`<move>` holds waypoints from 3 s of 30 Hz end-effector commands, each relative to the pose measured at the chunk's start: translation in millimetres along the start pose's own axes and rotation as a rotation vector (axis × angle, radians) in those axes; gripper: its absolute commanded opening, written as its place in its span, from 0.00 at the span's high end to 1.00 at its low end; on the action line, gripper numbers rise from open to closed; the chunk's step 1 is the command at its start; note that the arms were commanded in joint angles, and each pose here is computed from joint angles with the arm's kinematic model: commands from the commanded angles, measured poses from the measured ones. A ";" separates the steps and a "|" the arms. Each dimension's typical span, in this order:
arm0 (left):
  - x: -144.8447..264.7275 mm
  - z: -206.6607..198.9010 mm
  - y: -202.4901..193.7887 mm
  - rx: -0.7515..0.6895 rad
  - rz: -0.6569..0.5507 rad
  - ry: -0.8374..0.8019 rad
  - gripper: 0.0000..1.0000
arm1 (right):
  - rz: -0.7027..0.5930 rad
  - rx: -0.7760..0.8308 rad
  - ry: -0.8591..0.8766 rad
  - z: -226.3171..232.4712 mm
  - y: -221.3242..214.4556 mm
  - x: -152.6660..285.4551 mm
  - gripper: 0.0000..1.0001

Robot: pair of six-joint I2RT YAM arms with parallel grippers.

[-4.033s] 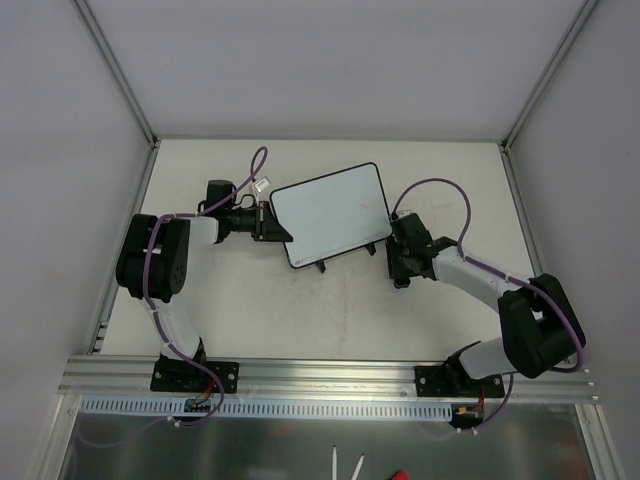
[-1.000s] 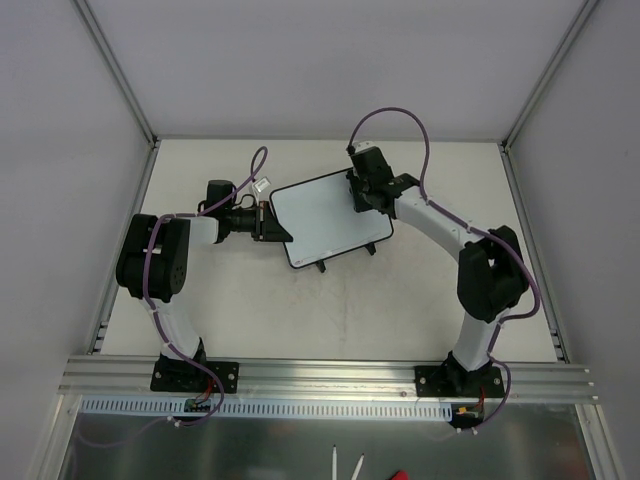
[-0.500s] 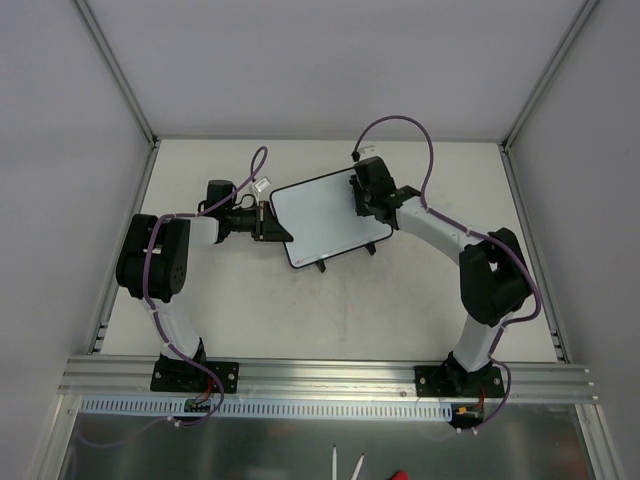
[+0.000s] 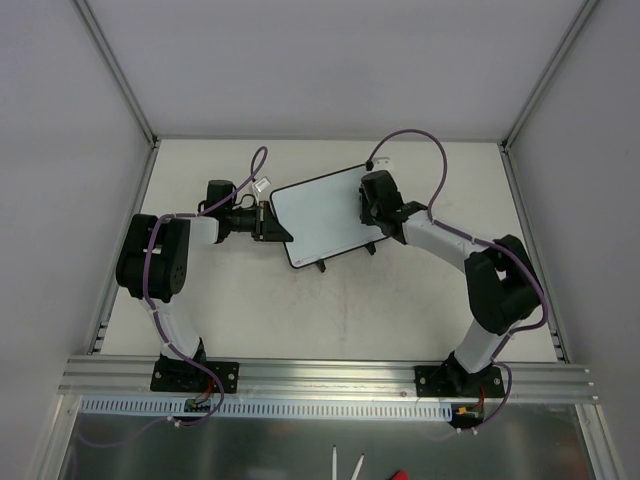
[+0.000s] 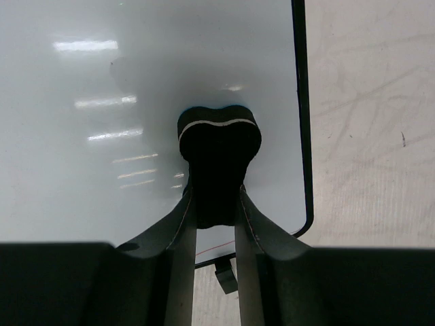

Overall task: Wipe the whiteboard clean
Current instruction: Hold the whiteboard at the whiteboard stand.

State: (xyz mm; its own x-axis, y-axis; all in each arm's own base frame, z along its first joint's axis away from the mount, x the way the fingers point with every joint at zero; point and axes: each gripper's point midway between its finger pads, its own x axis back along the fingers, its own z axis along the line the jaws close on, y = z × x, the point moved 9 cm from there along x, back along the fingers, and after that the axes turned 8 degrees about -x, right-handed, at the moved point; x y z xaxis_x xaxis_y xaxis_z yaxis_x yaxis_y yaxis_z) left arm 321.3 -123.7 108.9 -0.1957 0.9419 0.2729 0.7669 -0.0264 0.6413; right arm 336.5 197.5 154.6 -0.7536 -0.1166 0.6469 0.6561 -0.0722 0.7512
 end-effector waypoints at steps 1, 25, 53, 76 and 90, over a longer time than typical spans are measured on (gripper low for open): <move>3.7 1.8 5.6 0.001 -0.010 0.042 1.00 | 0.274 0.059 -0.219 -42.1 -74.3 -12.8 1.00; 3.8 1.6 6.0 -0.001 -0.011 0.044 1.00 | 0.283 -0.144 -0.213 -61.9 -112.6 -11.4 1.00; 3.6 2.1 5.9 0.001 -0.010 0.042 1.00 | 0.151 -0.037 0.064 16.8 32.6 -12.5 1.00; 4.0 1.3 5.6 0.001 -0.011 0.044 1.00 | 0.169 -0.009 0.159 66.0 38.7 -14.0 1.00; 4.0 1.3 5.6 0.001 -0.011 0.044 1.00 | 0.161 -0.077 -0.011 -12.1 58.2 -21.9 1.00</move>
State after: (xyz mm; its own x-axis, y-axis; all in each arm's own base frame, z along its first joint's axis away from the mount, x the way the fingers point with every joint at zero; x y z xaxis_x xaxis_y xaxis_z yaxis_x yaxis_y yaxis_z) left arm 322.6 -123.3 108.8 -0.2044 0.9386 0.2780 0.7651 -0.0240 0.6435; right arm 371.1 219.9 182.6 -0.5760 -0.2258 0.7857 0.8144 -0.0752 0.5754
